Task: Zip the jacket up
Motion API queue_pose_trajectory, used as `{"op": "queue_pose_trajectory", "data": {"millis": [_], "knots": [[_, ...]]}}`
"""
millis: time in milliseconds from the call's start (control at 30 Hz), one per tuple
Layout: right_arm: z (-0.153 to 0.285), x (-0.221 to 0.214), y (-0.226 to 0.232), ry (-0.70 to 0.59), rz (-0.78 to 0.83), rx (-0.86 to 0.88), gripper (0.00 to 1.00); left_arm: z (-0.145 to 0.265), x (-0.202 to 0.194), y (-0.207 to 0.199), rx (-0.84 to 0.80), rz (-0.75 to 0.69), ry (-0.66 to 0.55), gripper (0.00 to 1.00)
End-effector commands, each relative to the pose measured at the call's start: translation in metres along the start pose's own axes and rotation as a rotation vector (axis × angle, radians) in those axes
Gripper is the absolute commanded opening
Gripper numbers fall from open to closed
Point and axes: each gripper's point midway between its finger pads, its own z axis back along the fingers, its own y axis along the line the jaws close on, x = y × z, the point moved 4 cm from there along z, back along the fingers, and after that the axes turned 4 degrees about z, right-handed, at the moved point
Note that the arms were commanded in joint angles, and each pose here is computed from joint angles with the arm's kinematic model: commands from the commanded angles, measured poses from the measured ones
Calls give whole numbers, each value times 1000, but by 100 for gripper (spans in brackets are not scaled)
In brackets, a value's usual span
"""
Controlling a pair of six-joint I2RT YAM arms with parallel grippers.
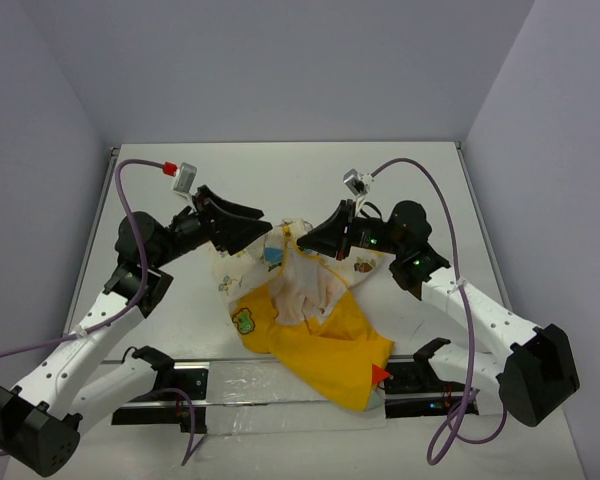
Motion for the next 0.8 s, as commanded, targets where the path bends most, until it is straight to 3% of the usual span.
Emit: {"op": "queue_pose_trajectory", "data": {"millis": [0,300,533,767], "knots": [[4,27,15,-113,87,9,0,0,9,2,78,2,-35,76],[7,31,4,-184,69,-90,0,-10,-15,-34,43,212,-105,61],[9,33,1,-210,66,-126,0,-23,-55,-36,76,372,-97,58],[11,35,5,-210,75,-120,0,-31,-61,-20,121,346,-121,59]]}}
